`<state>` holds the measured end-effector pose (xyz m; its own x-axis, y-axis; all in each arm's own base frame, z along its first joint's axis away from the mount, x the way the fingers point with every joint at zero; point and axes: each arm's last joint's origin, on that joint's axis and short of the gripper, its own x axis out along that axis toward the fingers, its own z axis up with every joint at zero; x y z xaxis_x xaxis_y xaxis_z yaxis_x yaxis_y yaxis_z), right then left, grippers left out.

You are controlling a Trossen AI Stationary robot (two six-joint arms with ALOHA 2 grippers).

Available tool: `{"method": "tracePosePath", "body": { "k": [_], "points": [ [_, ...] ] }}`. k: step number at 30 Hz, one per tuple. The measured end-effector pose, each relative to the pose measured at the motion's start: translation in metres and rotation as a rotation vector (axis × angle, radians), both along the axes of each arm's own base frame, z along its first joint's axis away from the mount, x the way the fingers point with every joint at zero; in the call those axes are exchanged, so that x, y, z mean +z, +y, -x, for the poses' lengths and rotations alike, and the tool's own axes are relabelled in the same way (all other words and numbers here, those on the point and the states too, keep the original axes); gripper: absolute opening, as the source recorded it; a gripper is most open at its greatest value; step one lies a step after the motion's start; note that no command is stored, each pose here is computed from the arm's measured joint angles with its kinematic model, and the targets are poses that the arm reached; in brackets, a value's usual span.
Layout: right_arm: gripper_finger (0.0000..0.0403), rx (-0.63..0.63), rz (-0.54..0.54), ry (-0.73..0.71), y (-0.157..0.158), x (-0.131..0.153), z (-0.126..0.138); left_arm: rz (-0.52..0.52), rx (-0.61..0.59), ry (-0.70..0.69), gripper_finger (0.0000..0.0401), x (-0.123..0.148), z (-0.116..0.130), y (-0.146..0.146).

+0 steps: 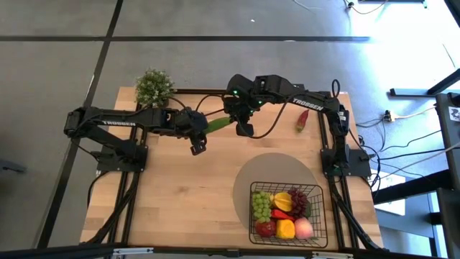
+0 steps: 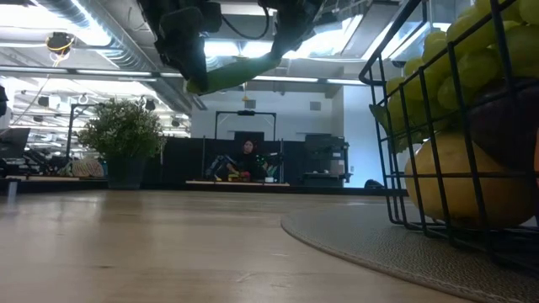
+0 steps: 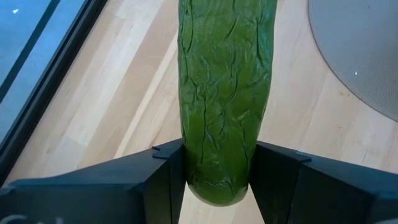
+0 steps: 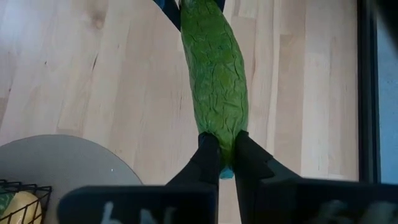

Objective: Build produce basket
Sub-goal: Put the green cucumber into the wire basket

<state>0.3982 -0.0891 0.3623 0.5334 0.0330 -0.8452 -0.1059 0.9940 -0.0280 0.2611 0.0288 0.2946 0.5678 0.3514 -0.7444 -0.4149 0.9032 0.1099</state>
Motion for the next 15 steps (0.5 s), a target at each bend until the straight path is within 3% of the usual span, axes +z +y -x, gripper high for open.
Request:
{"method": "tracePosePath", "body": {
  "k": [15],
  "points": [
    [0.0009,0.013,0.008,-0.004,-0.0001,0.0001,-0.0005,-0.02,0.015,0.002,0.0125,0.0002,0.0002,0.0006]
  ]
}}
